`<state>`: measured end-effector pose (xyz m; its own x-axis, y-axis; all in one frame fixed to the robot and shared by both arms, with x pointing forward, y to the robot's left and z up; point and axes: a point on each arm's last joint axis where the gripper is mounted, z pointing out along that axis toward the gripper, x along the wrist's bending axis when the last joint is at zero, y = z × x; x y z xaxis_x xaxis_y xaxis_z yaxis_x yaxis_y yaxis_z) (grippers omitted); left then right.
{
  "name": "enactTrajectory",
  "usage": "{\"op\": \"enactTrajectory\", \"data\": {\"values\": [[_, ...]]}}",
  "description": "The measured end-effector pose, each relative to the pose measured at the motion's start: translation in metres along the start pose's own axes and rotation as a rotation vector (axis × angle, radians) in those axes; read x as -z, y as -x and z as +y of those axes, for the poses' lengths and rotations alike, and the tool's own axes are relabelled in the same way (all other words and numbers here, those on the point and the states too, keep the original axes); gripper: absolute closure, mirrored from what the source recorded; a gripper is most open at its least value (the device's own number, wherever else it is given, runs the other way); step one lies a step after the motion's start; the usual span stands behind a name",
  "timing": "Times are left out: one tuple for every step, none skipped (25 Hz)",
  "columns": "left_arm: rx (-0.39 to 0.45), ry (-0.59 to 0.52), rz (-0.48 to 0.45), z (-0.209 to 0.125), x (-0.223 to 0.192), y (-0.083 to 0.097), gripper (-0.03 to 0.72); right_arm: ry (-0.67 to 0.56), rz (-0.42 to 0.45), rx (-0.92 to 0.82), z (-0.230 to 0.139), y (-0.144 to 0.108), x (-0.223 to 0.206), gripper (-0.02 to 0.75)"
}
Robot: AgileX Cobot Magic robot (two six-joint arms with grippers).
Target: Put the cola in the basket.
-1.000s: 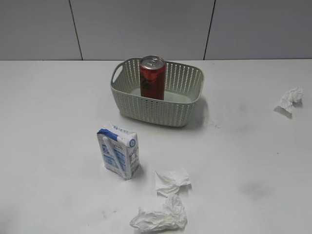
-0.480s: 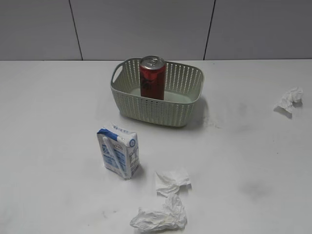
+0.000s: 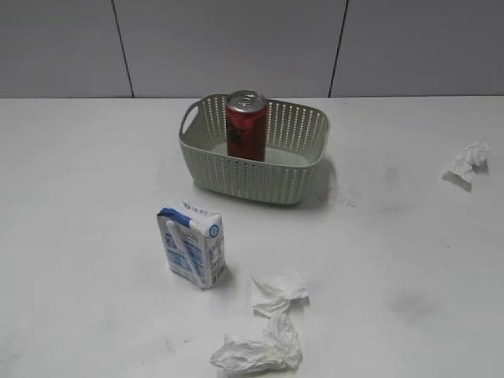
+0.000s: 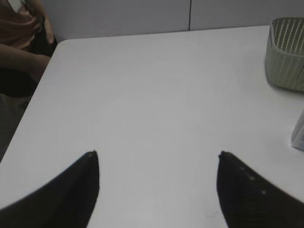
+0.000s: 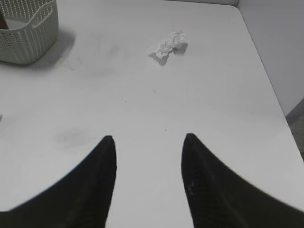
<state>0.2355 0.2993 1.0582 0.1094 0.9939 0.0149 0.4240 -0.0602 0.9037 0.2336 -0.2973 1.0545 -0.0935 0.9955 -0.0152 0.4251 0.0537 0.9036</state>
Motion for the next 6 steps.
{"op": "enactTrajectory", "data": {"values": [[0.0,0.001,0.0,-0.0001,0.0001,0.0,0.099,-0.001,0.0,0.0,-0.0001,0.0,0.0,0.389],[0.001,-0.002,-0.001,-0.0002,0.0,0.0001,0.099,-0.001,0.0,0.0,-0.0001,0.0,0.0,0.389],[0.001,-0.002,-0.001,-0.0002,0.0,0.0001,0.099,-0.001,0.0,0.0,-0.0001,0.0,0.0,0.389],[0.001,-0.002,-0.001,-0.0002,0.0,0.0001,0.099,-0.001,0.0,0.0,-0.0001,0.0,0.0,0.39],[0.001,-0.003,-0.001,-0.0002,0.0,0.0001,0.099,-0.001,0.0,0.0,-0.0001,0.0,0.0,0.39],[0.001,-0.003,-0.001,-0.0002,0.0,0.0001,0.099,-0.001,0.0,0.0,-0.0001,0.0,0.0,0.39]]}}
